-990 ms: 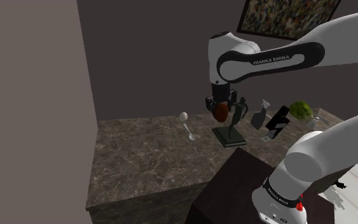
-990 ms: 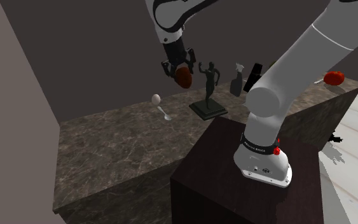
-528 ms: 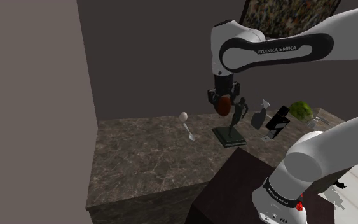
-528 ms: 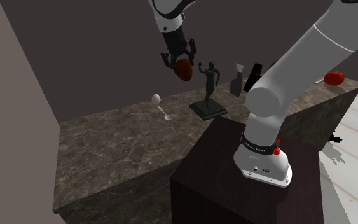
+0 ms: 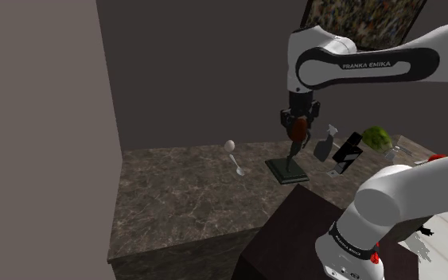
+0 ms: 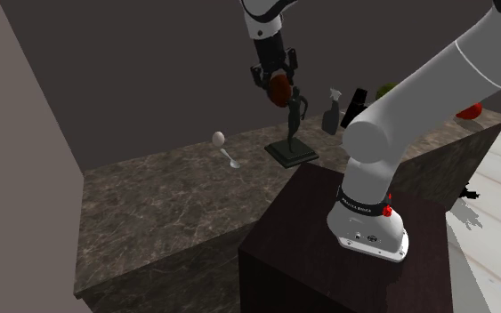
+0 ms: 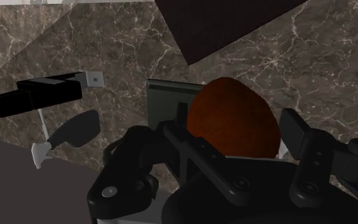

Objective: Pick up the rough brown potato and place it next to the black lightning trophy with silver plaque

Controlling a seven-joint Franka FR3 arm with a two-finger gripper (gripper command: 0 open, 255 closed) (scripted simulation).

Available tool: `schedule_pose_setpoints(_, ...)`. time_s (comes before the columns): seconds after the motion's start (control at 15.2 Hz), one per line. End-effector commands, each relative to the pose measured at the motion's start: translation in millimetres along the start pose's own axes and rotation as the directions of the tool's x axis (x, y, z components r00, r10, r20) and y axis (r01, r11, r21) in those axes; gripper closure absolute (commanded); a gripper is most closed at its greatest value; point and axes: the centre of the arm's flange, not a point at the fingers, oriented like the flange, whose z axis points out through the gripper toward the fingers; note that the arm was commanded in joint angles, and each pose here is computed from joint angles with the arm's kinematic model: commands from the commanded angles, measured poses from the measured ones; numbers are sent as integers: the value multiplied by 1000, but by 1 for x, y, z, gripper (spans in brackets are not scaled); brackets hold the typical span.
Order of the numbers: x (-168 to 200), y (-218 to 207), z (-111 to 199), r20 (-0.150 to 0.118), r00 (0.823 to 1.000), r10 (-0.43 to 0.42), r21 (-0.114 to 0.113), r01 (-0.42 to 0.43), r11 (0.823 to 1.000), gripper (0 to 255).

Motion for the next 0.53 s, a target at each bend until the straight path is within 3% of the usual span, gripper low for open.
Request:
schedule_pose_setpoints(0.0,2,26,8,0,1000,-1,0,1,1000,255)
schedule_pose_setpoints(0.46,3,114,38,0,1000,-1,0,1,1000,255)
